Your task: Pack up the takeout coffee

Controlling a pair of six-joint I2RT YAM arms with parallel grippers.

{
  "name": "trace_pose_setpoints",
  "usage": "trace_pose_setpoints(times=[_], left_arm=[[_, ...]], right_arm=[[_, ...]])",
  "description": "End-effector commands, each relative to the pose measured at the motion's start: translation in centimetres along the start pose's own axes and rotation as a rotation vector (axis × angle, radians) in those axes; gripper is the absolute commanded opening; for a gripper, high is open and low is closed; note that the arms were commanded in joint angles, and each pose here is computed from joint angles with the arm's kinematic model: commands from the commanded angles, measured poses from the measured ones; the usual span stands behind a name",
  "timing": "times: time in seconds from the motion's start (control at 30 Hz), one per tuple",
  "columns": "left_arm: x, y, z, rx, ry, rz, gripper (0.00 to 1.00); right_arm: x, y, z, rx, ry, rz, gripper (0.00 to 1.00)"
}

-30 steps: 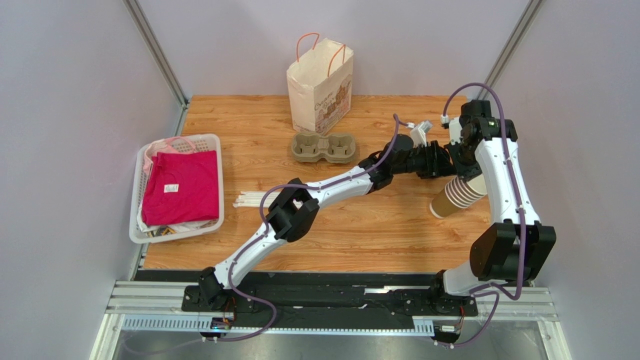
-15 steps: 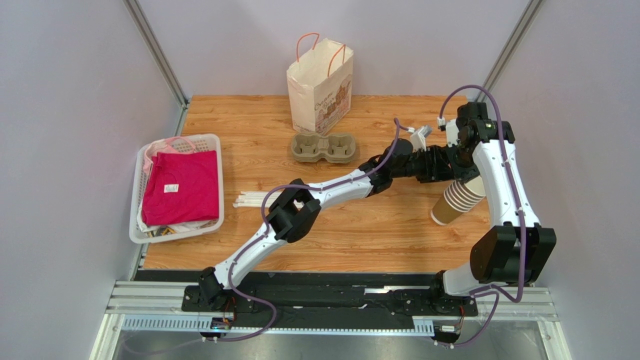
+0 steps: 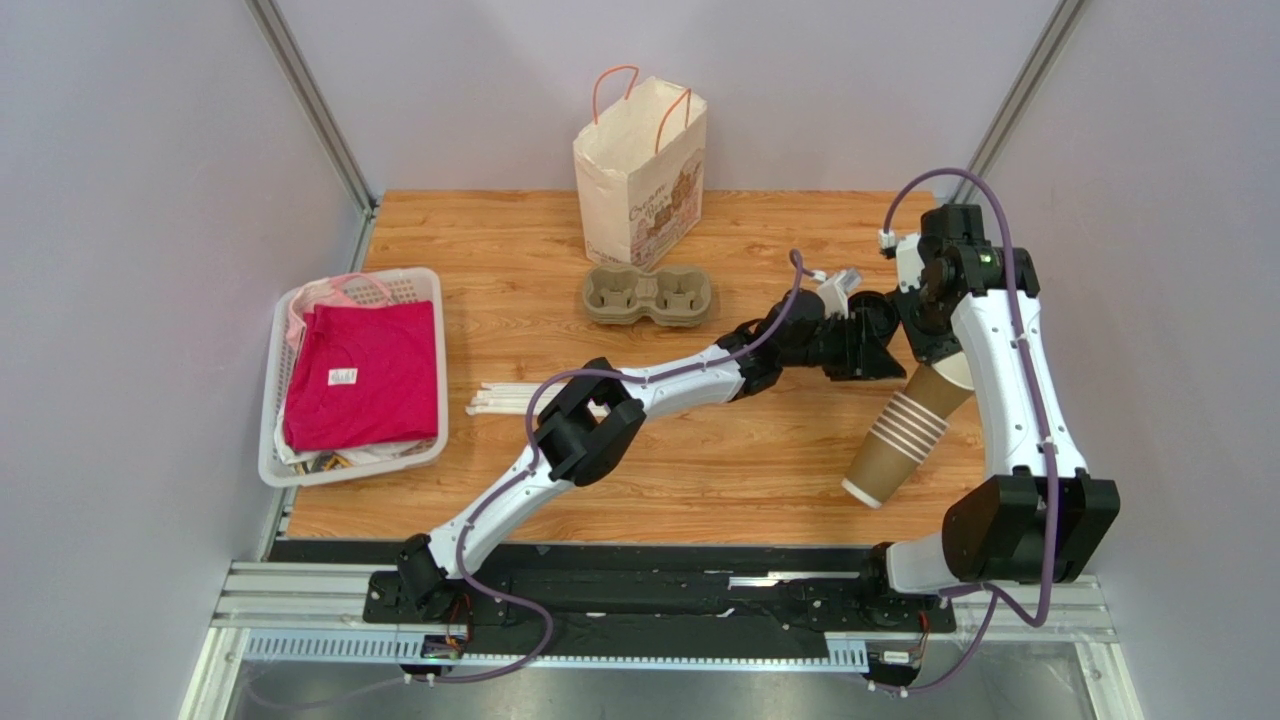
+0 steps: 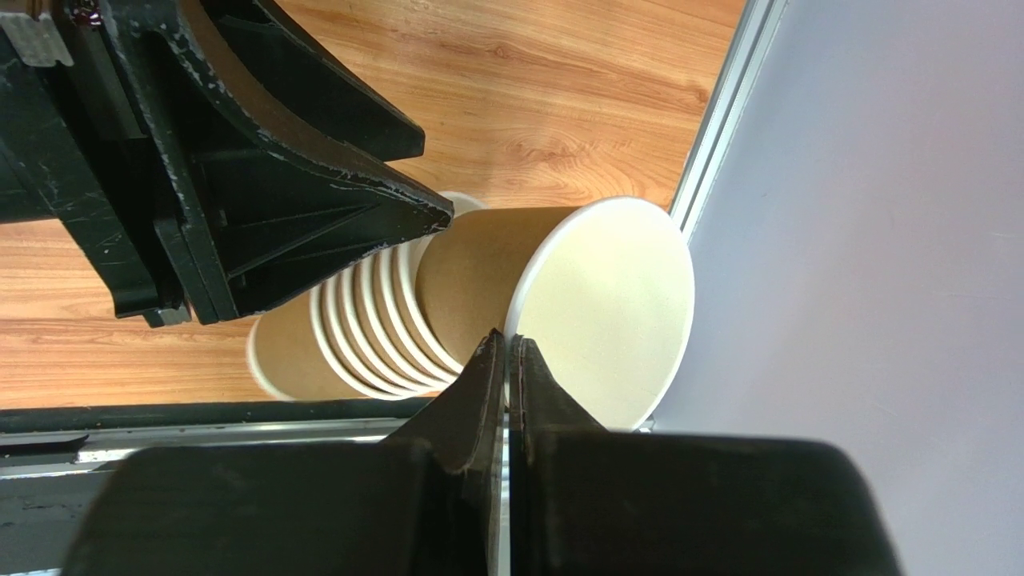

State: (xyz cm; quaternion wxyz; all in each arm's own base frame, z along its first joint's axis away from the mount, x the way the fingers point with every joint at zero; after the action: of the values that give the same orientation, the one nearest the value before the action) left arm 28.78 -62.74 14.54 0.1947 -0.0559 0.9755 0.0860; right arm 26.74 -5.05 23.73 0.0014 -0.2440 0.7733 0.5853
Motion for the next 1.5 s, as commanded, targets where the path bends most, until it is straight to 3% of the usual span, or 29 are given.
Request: trace_pose_setpoints(times=[0.0,0.27,0.4,0.6,0.73,0.8,0.83,0.9,0.93,1.0,1.2,1.47], left_arm=[[-1.0,0.8,-4.9,0.099,-0.081,-0.02,0.5],[-2.1,3.0,-6.2,0.124,-0.126,-0.05,0.63],[-3.0,4.9,-6.1,0.107,-0.16,-0.052,0.72],[-5.5,10.8,-7.8,0.079,-0.231,-0.061,0.8],[-8.1,18.1,-10.0,0.073,-0.239,-0.071,0.82],[-6.9,21.0,-8.0,0.006,-0.184,-0.038,0.84],[-7.6,23.9,-9.8,0.021,-0.2,-0.064,0.85],[-5.8,27.0,-7.5,-0.065,-0.142,-0.043,0.88],[-5.7,29.4,-9.3,-0.058,-0.171,-0.077,0.88],[-5.1,33.2,-9.1,-0.112,-0.174,-0.122,0.91],[-6.5,39.6,-7.3,-0.256,-0.14,-0.268,0.94],[-8.9,43.5,-7.4,-0.319,-0.159,-0.411,0.95]], right_arm=[[-0.3,1.2,0.0,0.011,-0.006,-0.057,0.0],[0.7,0.8,-0.2,0.041,0.013,-0.043,0.0],[-1.6,3.0,-1.3,0.06,0.031,-0.149,0.0],[-4.3,5.8,0.0,-0.043,0.128,-0.306,0.0],[-6.3,6.6,3.5,-0.067,0.265,-0.414,0.0],[-6.8,6.2,4.9,-0.072,0.299,-0.446,0.0],[-7.9,6.5,6.2,-0.063,0.335,-0.496,0.0],[-7.9,5.2,8.1,-0.068,0.376,-0.494,0.0],[-8.8,5.2,9.5,-0.06,0.408,-0.536,0.0],[-8.7,3.5,11.5,-0.081,0.44,-0.518,0.0],[-10.7,0.9,18.2,-0.064,0.551,-0.58,0.0],[-11.9,-1.3,24.5,0.011,0.623,-0.614,0.0]])
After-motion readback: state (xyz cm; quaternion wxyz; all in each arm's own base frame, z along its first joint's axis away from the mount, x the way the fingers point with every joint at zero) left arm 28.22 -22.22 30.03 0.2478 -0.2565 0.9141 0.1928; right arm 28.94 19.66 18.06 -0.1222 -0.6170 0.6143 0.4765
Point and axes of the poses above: each gripper's point midway between its finger pads, its own y axis back along the fingers, its own z axis along the line the jaws close on, x = y × z, the point moved 3 cm from there along y, back along the fingers, and after that the axes turned 6 degrees about y, right-handed, at the moved point
